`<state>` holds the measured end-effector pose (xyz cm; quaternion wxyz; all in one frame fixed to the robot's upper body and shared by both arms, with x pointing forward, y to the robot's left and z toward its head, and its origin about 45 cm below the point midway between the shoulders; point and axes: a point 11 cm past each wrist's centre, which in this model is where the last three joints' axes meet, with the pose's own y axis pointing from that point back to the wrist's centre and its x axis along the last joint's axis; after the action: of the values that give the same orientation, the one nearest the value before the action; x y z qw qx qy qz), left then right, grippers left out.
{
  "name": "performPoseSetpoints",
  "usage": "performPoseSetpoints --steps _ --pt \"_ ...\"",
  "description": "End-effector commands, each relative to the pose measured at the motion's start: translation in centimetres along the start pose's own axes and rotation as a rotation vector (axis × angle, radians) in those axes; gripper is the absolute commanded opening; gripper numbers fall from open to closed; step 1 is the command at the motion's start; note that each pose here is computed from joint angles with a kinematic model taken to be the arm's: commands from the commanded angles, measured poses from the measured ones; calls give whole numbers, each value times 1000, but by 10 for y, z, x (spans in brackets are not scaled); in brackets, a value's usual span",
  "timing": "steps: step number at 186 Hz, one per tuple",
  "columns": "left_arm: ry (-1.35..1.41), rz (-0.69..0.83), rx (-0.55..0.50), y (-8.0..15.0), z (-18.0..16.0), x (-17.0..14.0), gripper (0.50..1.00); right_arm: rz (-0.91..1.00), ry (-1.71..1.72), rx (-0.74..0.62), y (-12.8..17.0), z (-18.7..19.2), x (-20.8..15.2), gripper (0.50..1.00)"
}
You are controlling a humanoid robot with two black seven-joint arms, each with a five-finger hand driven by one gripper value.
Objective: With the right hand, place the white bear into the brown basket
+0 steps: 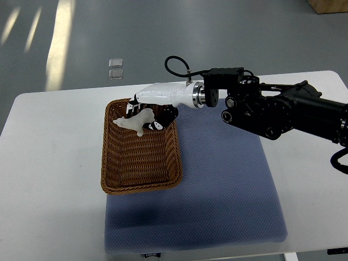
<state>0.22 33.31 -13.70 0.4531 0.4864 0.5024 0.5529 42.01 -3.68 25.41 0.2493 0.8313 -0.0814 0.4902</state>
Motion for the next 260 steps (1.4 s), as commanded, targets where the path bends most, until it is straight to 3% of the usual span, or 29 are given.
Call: performPoseSetpoints --steps 1,26,40,56,114,153,204,225,234,260 --pt "0 0 1 0 0 0 1000 -25 6 1 -5 -2 -9 511" --pt "0 0 -1 0 1 0 1000 -24 5 -5 -4 0 -9 764" --pt "0 0 1 0 0 0 1000 -21 4 -6 -4 1 -8 817" --pt "0 0 1 0 0 0 1000 -12 1 -14 -1 4 -6 844" --pt "0 0 1 0 0 0 1000 129 -82 -52 16 24 20 856" --pt "0 0 1 0 0 0 1000 377 -417 -143 58 79 10 856" --pt "0 0 1 0 0 0 1000 784 -1014 -221 117 139 -51 856" --pt "0 0 -1 0 1 0 1000 872 -1191 -229 127 148 -75 862" --pt "0 0 1 0 0 0 1000 923 -1274 -222 132 152 -80 899" --pt "0 0 -1 0 1 0 1000 1039 -1457 -213 147 163 -95 903"
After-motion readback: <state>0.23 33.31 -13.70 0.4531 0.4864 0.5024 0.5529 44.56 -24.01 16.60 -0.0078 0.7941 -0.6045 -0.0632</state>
